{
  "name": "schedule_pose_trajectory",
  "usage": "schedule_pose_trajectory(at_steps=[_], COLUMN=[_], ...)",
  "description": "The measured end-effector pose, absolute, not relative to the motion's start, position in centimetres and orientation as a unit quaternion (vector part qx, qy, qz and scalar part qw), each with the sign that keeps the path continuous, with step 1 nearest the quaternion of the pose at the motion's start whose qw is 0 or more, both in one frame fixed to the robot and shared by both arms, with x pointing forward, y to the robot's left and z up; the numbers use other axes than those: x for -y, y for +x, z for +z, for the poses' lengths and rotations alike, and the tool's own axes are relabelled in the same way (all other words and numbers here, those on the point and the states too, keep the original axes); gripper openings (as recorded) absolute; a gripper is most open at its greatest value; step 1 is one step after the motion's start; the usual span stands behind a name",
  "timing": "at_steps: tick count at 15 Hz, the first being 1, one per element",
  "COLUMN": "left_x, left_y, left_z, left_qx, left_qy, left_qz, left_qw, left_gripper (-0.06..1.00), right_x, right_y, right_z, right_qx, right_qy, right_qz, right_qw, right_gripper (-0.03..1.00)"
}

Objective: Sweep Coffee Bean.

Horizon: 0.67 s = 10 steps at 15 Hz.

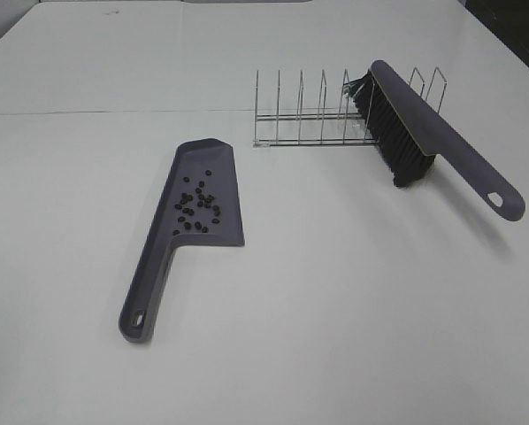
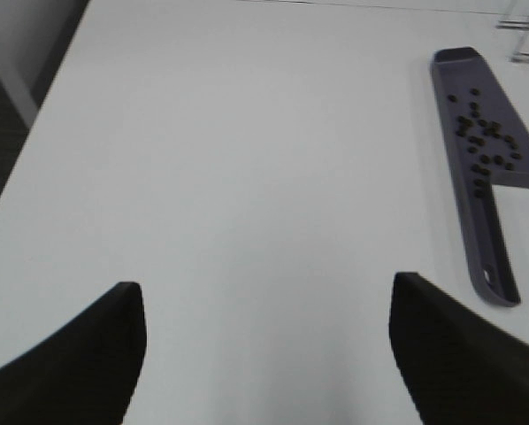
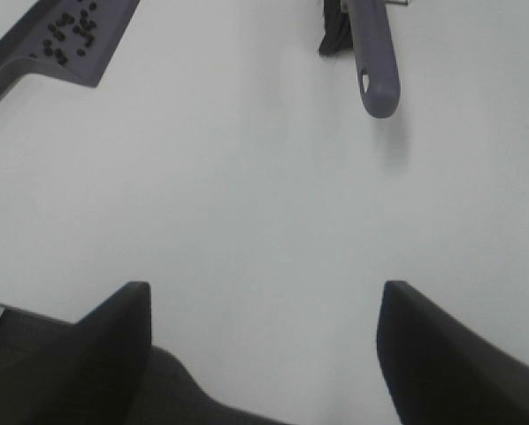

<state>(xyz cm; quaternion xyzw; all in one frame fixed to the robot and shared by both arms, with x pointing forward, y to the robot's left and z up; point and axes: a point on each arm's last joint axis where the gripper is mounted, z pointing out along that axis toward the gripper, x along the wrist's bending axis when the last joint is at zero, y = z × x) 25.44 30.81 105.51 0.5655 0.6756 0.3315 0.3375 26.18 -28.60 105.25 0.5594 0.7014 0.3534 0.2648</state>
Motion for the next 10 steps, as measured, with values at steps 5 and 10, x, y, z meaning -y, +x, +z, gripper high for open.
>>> schedule_pose_trajectory(at_steps=[5,10], left_x=[-30.8,-30.8], left_y=[23.3,23.3], left_z=[105.6,105.5], left_qx=[-0.653,-0.651], left_qy=[0.540,0.542], left_qz=[0.370,0.368], left_qw=[0.382,0.383], left_gripper=[0.72,0.72], right_x=[28.8,28.7], right_y=[24.0,23.2], right_z=[105.4,105.4], right_qx=[-0.639,-0.631], right_qy=[0.577,0.568], right_qz=[0.383,0.400], right_qw=[0.334,0.345], right_gripper=[0.63,0.63])
